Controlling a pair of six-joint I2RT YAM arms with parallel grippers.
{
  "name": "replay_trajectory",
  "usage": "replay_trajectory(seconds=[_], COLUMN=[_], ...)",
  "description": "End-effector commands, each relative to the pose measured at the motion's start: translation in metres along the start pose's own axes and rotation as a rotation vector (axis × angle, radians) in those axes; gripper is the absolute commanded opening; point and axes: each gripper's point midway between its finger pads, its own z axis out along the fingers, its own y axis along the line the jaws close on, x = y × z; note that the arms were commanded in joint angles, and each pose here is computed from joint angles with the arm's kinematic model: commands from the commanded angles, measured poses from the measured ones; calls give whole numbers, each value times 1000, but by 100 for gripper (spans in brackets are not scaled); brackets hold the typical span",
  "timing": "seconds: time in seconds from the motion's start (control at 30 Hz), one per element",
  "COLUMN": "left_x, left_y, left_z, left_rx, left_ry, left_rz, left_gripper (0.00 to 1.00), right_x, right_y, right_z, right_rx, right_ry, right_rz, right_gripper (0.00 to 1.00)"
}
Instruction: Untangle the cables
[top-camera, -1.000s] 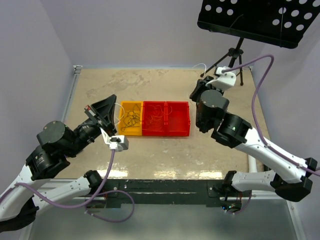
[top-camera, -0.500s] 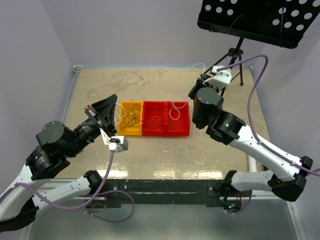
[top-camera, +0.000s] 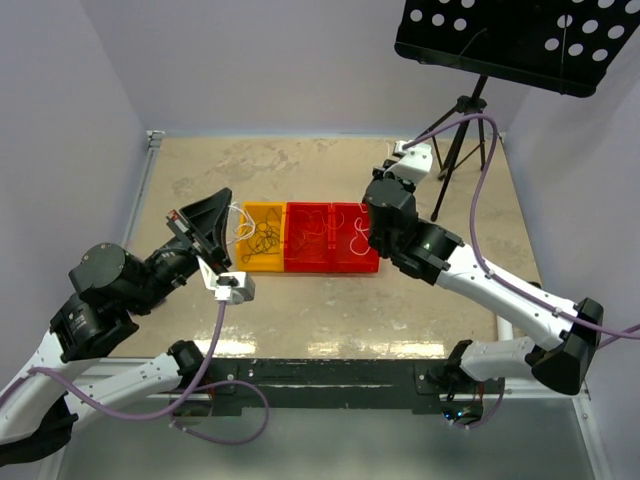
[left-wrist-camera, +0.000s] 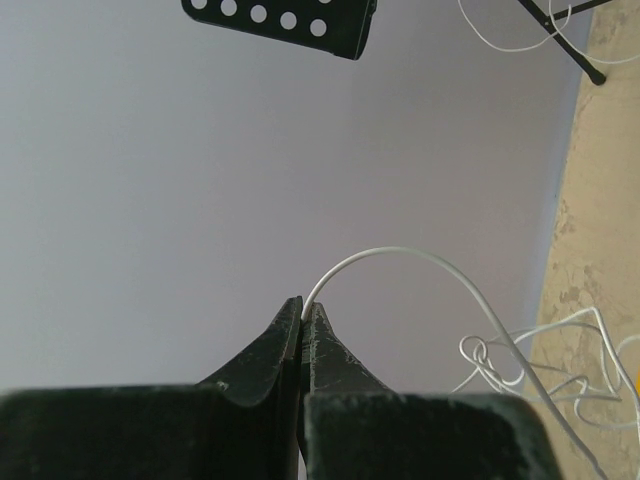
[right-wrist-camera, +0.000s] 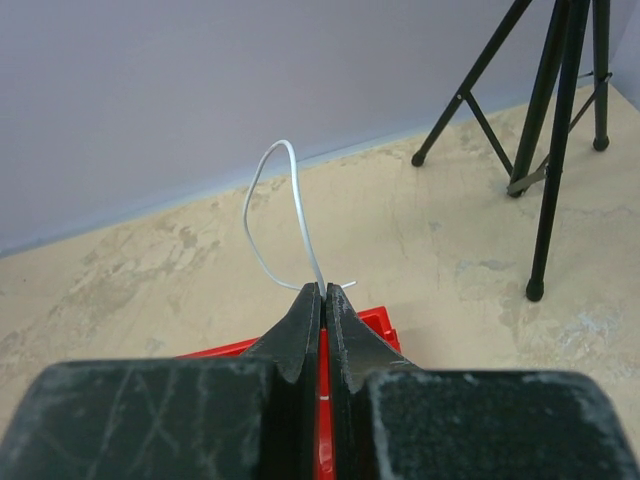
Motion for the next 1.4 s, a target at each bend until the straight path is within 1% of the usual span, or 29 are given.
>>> replay_trajectory(seconds=[0.0, 0.07, 0.17, 0.37, 0.43, 0.63, 0.9, 1.03, 1.23, 1.37], left_x=[-5, -5, -7, -9, -9, -9, -9, -9, -8, -9], left_y=[26, 26, 27, 30, 32, 32, 33, 34, 30, 32], left_z=[-7, -7, -7, -5, -6, -4, -4, -4, -4, -4], left_rx=[-86, -87, -90, -90, -93, -94, -98, -98, -90, -96], left_ry=[-22, -25, -33, -40, -41, -42, -41, -40, -39, -41], left_rz=[-21, -23, -24, -30, -30, -30, -29, -29, -31, -31], left_gripper=[0, 0, 0, 0, 0, 0, 0, 0, 0, 0], right_x=[0, 12, 43, 124, 142, 178, 232, 245, 232, 230], right_y=[-1, -4, -8, -3, -3, -1, -20, -32, -46, -60], right_z=[2, 6, 13, 15, 13, 10, 6, 5, 2, 5], right_rx=[-2, 7, 14, -36, -54, -82, -5, 30, 44, 73], right_ry=[-5, 8, 55, 226, 268, 350, 455, 475, 451, 455], right_rz=[48, 36, 18, -2, -6, -36, -73, -87, -40, -50], right_gripper=[0, 0, 0, 0, 0, 0, 0, 0, 0, 0])
